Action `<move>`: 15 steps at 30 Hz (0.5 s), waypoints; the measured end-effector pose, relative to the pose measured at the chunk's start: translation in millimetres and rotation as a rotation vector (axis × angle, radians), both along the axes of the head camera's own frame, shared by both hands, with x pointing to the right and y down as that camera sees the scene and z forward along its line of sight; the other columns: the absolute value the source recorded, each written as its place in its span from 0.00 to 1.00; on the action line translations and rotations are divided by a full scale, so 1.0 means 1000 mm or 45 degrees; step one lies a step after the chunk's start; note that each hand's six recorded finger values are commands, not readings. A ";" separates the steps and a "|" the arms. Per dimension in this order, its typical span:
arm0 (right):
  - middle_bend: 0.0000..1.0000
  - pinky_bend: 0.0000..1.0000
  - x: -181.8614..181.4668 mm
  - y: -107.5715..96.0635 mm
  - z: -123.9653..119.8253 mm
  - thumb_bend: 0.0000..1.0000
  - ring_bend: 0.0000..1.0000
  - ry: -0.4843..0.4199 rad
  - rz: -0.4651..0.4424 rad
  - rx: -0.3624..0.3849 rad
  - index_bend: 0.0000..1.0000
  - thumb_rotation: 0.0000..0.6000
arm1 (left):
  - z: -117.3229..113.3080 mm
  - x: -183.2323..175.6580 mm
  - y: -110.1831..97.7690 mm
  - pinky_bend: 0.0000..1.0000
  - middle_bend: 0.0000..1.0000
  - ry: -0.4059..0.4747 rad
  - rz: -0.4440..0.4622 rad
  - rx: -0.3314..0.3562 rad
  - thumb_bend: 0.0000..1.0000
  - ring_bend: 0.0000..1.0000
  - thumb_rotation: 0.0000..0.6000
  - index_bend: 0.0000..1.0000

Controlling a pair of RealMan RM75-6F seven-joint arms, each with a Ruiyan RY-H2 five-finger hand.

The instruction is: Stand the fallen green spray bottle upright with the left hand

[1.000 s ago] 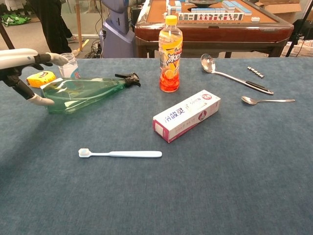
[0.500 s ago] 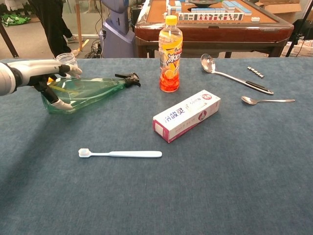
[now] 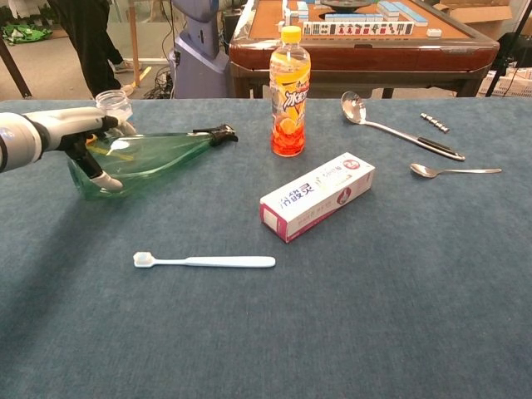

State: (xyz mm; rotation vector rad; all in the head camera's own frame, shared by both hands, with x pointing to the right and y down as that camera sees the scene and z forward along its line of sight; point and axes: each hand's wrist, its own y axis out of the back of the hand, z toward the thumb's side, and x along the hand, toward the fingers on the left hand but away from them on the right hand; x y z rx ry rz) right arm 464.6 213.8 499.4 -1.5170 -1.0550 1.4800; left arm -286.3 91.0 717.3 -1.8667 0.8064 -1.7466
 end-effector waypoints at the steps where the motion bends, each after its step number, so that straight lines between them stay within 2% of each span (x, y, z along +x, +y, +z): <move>1: 0.20 0.14 0.000 0.000 0.000 0.33 0.12 0.000 0.000 0.000 0.22 1.00 | 0.000 -0.001 0.000 0.07 0.25 0.001 0.001 0.000 0.23 0.19 1.00 0.23; 8: 0.20 0.14 -0.003 0.000 0.000 0.33 0.12 0.001 -0.005 0.000 0.22 1.00 | -0.007 -0.017 0.004 0.07 0.27 0.007 0.039 0.002 0.23 0.20 1.00 0.28; 15: 0.20 0.14 -0.007 -0.001 0.000 0.33 0.12 0.002 -0.014 -0.004 0.22 1.00 | -0.025 -0.046 0.012 0.08 0.27 -0.028 0.159 0.014 0.23 0.19 1.00 0.31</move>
